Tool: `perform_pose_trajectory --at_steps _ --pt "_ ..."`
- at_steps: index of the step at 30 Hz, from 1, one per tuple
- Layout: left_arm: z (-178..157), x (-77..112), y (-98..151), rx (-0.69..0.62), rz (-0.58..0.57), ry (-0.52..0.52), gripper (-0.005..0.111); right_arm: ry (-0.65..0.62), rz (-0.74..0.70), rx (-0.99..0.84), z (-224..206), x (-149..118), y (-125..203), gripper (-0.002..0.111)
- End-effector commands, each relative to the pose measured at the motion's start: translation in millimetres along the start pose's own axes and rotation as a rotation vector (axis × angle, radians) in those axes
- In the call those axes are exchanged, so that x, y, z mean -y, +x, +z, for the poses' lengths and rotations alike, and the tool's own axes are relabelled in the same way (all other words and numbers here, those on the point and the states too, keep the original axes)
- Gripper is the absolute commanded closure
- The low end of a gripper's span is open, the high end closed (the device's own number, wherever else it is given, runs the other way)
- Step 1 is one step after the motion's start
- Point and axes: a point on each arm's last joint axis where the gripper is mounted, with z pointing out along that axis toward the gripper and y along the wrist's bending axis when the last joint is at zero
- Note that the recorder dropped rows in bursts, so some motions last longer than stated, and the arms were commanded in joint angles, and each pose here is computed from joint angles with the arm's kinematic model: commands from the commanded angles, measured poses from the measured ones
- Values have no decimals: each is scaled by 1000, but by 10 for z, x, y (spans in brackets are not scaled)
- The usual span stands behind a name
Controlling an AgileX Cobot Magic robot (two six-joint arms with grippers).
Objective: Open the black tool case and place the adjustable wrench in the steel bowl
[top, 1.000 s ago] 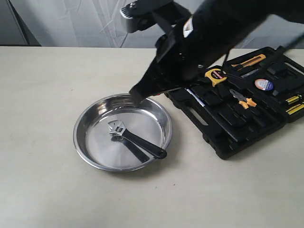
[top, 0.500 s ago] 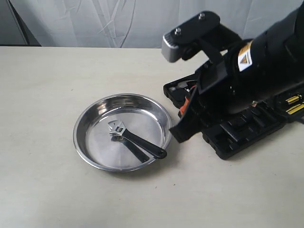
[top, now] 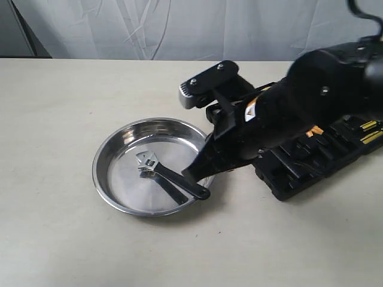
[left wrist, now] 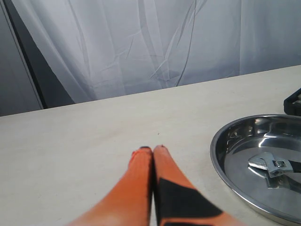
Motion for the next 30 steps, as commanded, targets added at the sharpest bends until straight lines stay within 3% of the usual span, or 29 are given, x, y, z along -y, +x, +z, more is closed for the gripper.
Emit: perform_pose_trajectory --at_steps 1,4,10,12,15,16,19,25,30 --pt "1 2 -11 5 -4 4 106 -18 12 -62 344 39 -151 109" --pt "1 2 -11 5 -4 4 106 -25 28 -70 487 52 -236 103" --pt "1 2 -11 5 -4 4 106 -27 6 -52 614 73 -407 69" --pt "1 2 -11 5 -4 4 106 -34 11 -65 637 69 -410 67" --pt "1 2 -11 5 -4 4 106 -74 16 -158 600 23 -324 70" --pt "1 2 -11 5 -4 4 106 -83 2 -175 565 -15 -283 75" --pt "1 2 -11 5 -4 4 106 -74 -51 -78 370 -165 -173 108" --pt "1 2 -11 5 -4 4 106 -113 -103 80 -239 -454 83 108" --pt "1 2 -11 5 -4 4 106 -229 -66 28 -625 -594 239 108"
